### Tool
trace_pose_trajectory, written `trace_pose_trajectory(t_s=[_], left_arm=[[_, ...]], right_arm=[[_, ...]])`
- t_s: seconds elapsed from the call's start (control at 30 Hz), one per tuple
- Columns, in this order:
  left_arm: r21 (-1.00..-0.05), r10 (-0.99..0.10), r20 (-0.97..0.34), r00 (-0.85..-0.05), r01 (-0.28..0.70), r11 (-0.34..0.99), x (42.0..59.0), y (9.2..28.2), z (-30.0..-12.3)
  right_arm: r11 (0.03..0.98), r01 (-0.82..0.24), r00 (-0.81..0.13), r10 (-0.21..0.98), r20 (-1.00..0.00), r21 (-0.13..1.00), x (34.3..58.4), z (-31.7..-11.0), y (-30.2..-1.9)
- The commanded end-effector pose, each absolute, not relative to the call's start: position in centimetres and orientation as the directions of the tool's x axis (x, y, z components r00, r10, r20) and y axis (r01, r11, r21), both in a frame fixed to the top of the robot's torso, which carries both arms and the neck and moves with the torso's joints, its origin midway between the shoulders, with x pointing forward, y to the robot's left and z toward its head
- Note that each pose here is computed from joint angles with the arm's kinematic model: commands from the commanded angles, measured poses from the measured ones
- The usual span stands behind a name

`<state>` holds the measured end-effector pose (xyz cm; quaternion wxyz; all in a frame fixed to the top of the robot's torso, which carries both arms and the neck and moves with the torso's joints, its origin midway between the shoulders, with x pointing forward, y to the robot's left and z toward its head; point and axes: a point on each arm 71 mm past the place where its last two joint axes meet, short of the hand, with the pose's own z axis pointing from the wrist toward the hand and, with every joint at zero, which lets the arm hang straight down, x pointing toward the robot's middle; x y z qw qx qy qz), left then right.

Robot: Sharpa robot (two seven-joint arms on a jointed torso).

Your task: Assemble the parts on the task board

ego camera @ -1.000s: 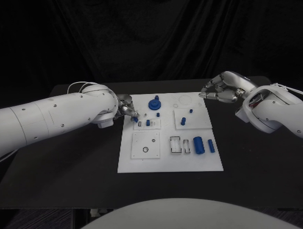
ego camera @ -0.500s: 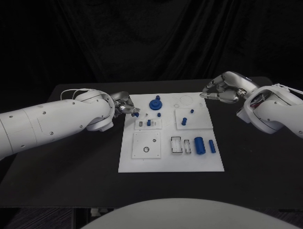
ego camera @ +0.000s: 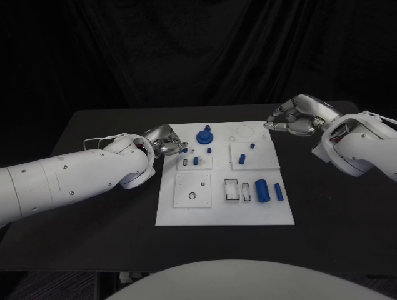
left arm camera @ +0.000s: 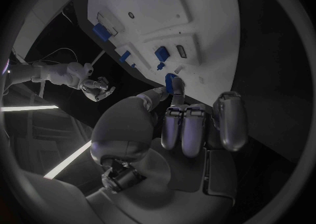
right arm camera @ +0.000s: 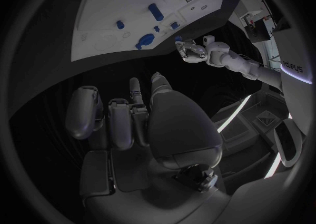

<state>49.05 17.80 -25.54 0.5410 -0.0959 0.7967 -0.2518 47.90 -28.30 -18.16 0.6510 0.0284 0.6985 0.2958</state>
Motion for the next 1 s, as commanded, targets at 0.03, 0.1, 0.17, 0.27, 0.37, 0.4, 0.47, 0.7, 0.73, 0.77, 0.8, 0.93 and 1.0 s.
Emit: trace_pose_trajectory(t_s=[0.03, 0.1, 0.17, 0.27, 0.37, 0.4, 0.47, 0.7, 0.73, 0.77, 0.8, 0.93, 1.0], left_arm=[[-0.503, -0.431, -0.841, -0.326, 0.180, 0.845, 49.0, 17.4, -25.2], [-0.503, -0.431, -0.841, -0.326, 0.180, 0.846, 48.8, 17.3, -25.4], [-0.504, -0.431, -0.841, -0.328, 0.180, 0.845, 48.7, 17.2, -25.7], [-0.504, -0.430, -0.839, -0.334, 0.179, 0.845, 48.6, 17.1, -26.0], [-0.504, -0.428, -0.837, -0.340, 0.176, 0.846, 48.4, 17.0, -26.3], [-0.503, -0.427, -0.837, -0.342, 0.174, 0.846, 48.4, 17.0, -26.4], [-0.503, -0.426, -0.836, -0.347, 0.171, 0.847, 48.3, 17.1, -26.6], [-0.497, -0.417, -0.831, -0.368, 0.154, 0.854, 48.0, 17.2, -27.2], [-0.497, -0.416, -0.830, -0.371, 0.153, 0.854, 48.0, 17.3, -27.3], [-0.496, -0.415, -0.830, -0.373, 0.151, 0.855, 48.0, 17.3, -27.4], [-0.495, -0.414, -0.829, -0.375, 0.149, 0.856, 48.0, 17.3, -27.4], [-0.492, -0.412, -0.829, -0.378, 0.142, 0.859, 48.0, 17.5, -27.6], [-0.490, -0.411, -0.829, -0.379, 0.140, 0.860, 48.0, 17.5, -27.6]], right_arm=[[0.830, -0.335, -0.143, 0.423, -0.895, 0.446, 47.9, -18.3, -28.4], [0.830, -0.335, -0.143, 0.423, -0.895, 0.446, 47.9, -18.3, -28.4], [0.830, -0.335, -0.143, 0.423, -0.895, 0.446, 47.8, -18.3, -28.4], [0.829, -0.336, -0.144, 0.423, -0.894, 0.447, 47.8, -18.3, -28.4], [0.829, -0.335, -0.145, 0.423, -0.894, 0.447, 47.8, -18.4, -28.4], [0.829, -0.335, -0.145, 0.423, -0.894, 0.447, 47.8, -18.4, -28.4], [0.830, -0.334, -0.146, 0.423, -0.894, 0.447, 47.8, -18.4, -28.4], [0.830, -0.332, -0.147, 0.423, -0.894, 0.447, 47.8, -18.4, -28.5], [0.830, -0.332, -0.148, 0.423, -0.894, 0.447, 47.8, -18.4, -28.5], [0.831, -0.332, -0.148, 0.422, -0.894, 0.447, 47.8, -18.5, -28.5], [0.831, -0.332, -0.149, 0.422, -0.894, 0.447, 47.8, -18.5, -28.4], [0.830, -0.332, -0.150, 0.422, -0.894, 0.448, 47.8, -18.5, -28.4], [0.831, -0.331, -0.151, 0.422, -0.894, 0.448, 47.7, -18.5, -28.5]])
